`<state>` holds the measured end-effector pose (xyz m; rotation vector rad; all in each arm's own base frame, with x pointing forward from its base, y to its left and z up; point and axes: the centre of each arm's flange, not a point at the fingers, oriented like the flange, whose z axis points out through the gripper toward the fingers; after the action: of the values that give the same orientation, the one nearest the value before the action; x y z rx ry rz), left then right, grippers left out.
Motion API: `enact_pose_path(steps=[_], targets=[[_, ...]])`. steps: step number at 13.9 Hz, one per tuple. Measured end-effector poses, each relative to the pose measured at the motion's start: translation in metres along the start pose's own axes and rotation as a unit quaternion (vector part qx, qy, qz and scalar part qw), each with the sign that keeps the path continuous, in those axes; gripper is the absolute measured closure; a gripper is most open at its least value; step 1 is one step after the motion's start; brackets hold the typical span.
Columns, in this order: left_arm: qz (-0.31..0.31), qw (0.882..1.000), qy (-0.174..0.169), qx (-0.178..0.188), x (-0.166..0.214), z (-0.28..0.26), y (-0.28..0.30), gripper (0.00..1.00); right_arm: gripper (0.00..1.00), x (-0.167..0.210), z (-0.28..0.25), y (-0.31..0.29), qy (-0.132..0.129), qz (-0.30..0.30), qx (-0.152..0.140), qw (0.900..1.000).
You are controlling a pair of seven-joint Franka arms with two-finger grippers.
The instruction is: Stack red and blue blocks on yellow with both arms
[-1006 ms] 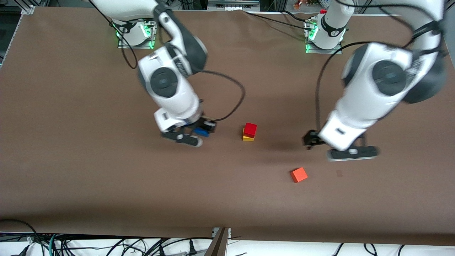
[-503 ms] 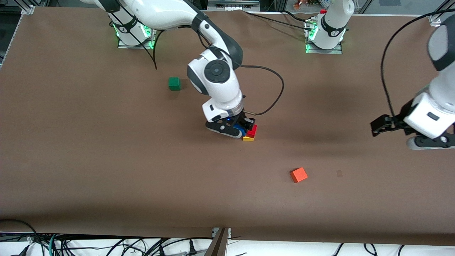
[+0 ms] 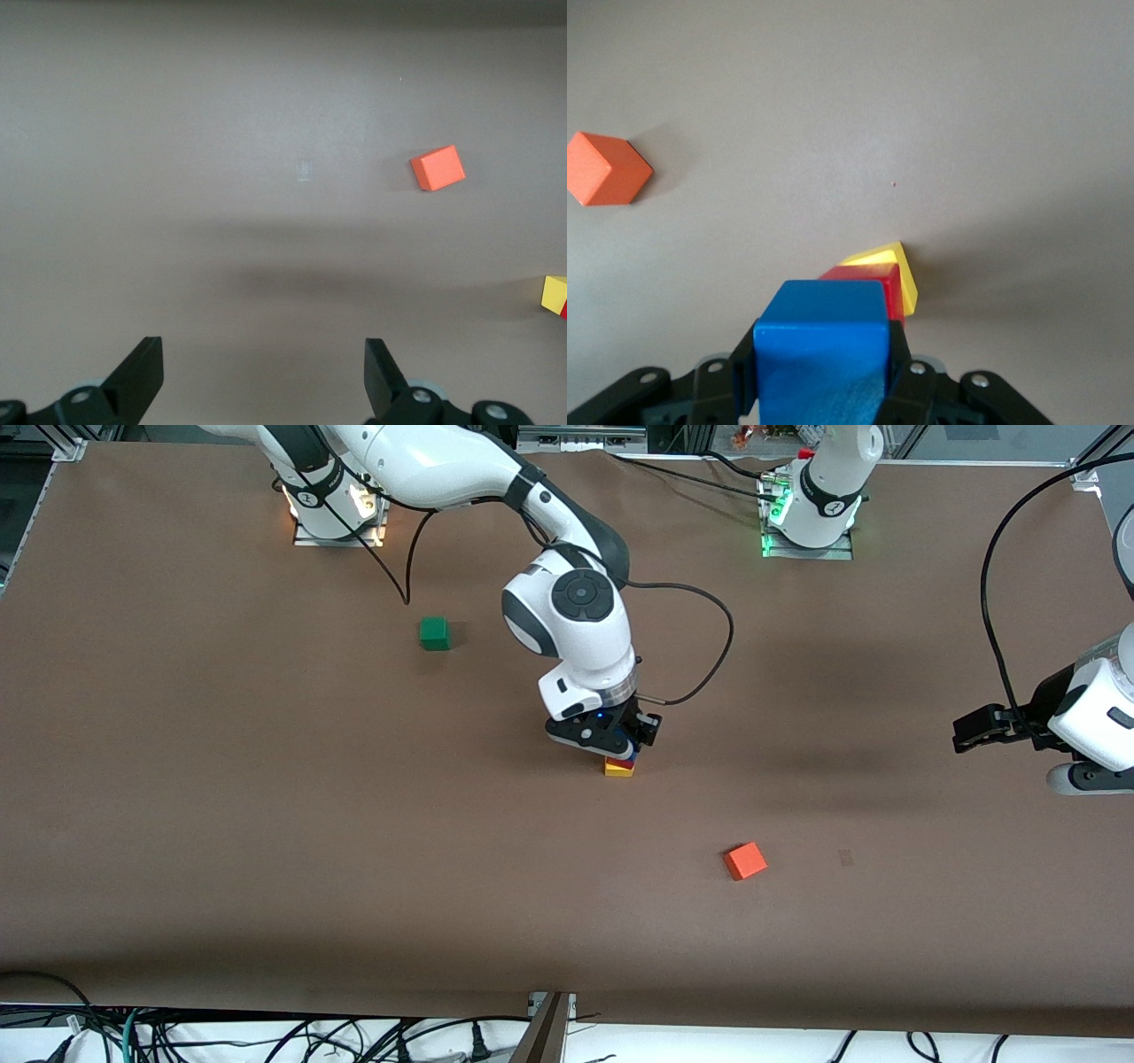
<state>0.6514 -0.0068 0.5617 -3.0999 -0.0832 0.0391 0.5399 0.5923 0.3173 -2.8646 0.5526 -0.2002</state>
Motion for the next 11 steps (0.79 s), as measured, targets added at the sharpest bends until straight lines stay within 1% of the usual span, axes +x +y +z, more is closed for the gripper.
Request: enact_pose_path(steps=[3,7,9,11], targets=[[0.001,1.000,-0.012,0.004,-0.012,-0.009,0.001,0.00,0.44,-0.006,0.006,0.000,0.000,0.001,-0.004,1.000],[-0.004,1.000,-0.019,0.014,-0.039,-0.019,0.000,0.00,0.44,-0.007,0.010,0.001,0.003,-0.002,-0.009,1.000],[-0.016,0.999,-0.029,-0.003,-0.047,-0.016,-0.006,0.00,0.44,-0.007,0.011,0.001,0.004,-0.003,-0.010,1.000],[-0.020,0.999,-0.035,-0.011,-0.055,-0.013,-0.008,0.00,0.44,-0.006,0.011,0.001,0.009,-0.007,-0.012,1.000]])
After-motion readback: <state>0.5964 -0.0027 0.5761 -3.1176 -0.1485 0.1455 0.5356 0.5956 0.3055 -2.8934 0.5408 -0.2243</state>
